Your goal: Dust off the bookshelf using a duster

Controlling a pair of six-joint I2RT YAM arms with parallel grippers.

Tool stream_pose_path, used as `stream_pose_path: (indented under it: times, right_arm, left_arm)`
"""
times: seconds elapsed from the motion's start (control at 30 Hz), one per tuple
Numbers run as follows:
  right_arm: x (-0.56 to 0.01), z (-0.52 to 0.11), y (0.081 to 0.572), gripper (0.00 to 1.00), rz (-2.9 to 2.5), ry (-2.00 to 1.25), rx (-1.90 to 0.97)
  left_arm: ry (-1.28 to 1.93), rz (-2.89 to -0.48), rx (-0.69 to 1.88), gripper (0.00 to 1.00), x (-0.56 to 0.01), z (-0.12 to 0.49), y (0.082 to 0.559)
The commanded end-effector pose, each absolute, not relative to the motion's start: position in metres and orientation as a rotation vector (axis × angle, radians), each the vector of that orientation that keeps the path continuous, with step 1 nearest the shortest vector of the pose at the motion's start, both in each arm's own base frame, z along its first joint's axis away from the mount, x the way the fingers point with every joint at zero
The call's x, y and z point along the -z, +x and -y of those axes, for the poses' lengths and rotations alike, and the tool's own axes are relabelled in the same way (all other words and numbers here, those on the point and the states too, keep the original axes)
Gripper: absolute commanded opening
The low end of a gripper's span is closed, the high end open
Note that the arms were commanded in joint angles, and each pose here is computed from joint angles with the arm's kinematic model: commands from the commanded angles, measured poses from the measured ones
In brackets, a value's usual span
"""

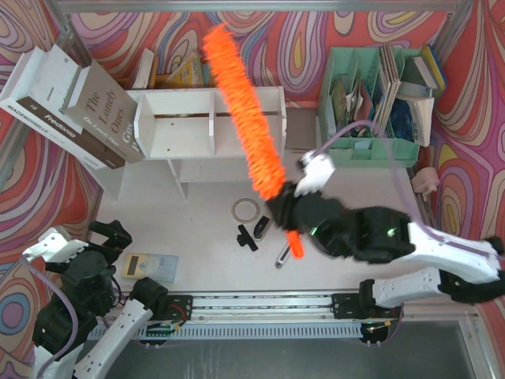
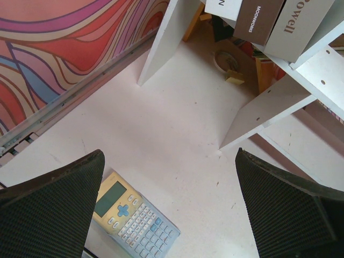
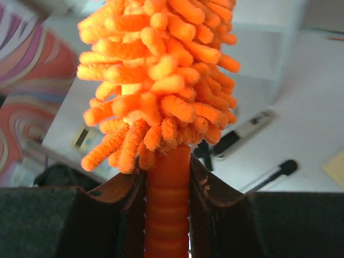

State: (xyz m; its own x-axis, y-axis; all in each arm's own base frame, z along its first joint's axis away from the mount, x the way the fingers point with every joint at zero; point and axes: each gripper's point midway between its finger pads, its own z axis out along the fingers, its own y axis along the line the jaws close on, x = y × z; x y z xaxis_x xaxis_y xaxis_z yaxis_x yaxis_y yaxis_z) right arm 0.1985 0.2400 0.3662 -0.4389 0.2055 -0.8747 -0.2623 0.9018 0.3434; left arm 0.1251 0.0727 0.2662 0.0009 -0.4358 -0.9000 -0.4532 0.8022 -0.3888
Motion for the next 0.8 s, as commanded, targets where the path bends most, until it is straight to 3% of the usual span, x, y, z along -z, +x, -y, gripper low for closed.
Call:
stream_pose_path:
  times: [0.0,0.23,0.5,0.77]
  right_arm:
    - [-0.401,-0.285,0.158,0.0,-1.78,0.023,-0.482]
    - [-0.383,-0.337,0.106,0.0,-1.721,-0.029,-0.497]
    - [-0.302,-0.38,0.08,0.0,-1.908,-0.034,-0.58]
    - [-0.26,-0.422,0.068,0.0,-1.986,-0.084,-0.604]
  left_arm:
    - [-0.724,-1.618,-0.027,0.98,-0.262,-0.075,0.124]
    - [-0.722,-1.613,-0.012,0.98,-0.262,-0.075,0.122]
    - [-0.702,-1.617,0.011,0.98,-0.263,-0.072,0.124]
    - [-0.676,-1.634,0.024,0.98,-0.262,-0.068,0.127]
